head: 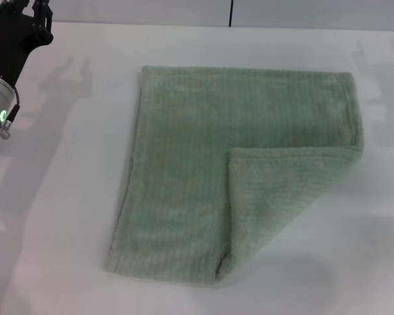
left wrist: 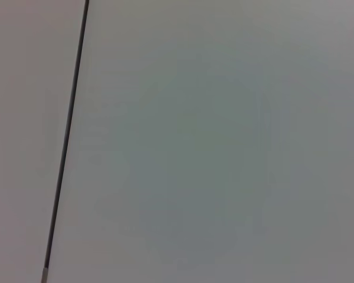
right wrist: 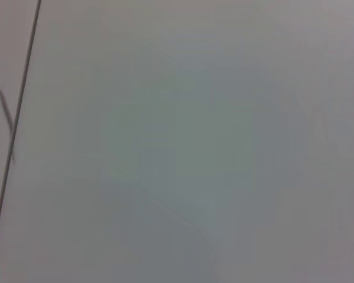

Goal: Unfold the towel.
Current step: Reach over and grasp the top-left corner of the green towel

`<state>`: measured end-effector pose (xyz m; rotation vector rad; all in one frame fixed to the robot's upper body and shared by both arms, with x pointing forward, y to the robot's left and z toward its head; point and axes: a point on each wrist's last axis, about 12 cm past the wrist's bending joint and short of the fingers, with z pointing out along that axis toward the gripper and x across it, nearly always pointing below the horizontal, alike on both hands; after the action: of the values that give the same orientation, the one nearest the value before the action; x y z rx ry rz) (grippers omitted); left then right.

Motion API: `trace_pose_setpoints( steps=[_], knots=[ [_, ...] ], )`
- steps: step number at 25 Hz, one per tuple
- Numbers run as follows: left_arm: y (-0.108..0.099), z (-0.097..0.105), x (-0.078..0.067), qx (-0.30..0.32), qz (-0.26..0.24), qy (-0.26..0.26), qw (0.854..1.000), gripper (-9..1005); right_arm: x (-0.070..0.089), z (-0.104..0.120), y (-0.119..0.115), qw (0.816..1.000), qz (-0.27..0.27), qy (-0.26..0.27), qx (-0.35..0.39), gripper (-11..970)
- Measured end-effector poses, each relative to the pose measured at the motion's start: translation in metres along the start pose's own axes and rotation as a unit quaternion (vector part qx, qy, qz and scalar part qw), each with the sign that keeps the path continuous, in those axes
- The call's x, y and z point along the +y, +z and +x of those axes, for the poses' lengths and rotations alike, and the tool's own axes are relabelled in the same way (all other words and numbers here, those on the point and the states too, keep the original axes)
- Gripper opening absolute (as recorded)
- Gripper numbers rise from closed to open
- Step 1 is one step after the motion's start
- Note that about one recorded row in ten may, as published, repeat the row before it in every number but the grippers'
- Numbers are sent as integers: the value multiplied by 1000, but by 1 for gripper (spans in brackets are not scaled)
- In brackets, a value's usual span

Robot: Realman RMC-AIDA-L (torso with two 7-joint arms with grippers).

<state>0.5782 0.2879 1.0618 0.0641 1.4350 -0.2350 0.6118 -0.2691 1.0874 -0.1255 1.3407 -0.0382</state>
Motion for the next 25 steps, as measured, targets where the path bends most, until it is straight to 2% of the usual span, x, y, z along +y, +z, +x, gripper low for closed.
trace_pose_setpoints(
  steps=[7, 13, 16, 22, 25],
  knots=[
    [0, 0, -1, 1, 2, 0, 1000, 137, -1, 0, -1, 1000, 1, 1, 0, 701],
    [1, 0, -1, 0, 3, -3, 1000, -2, -1, 0, -1, 1000, 2, 1, -1, 702],
    [2, -1, -3, 0, 11, -21, 1000, -2, -1, 0, -1, 1000, 2, 1, -2, 701],
    [16, -2, -16, 42, 50, -111, 992, -2, -1, 0, -2, 1000, 3, 1, -3, 700],
    [22, -2, -23, 64, 58, -121, 989, -2, -1, 0, -2, 1000, 2, 1, -3, 701]
  ],
)
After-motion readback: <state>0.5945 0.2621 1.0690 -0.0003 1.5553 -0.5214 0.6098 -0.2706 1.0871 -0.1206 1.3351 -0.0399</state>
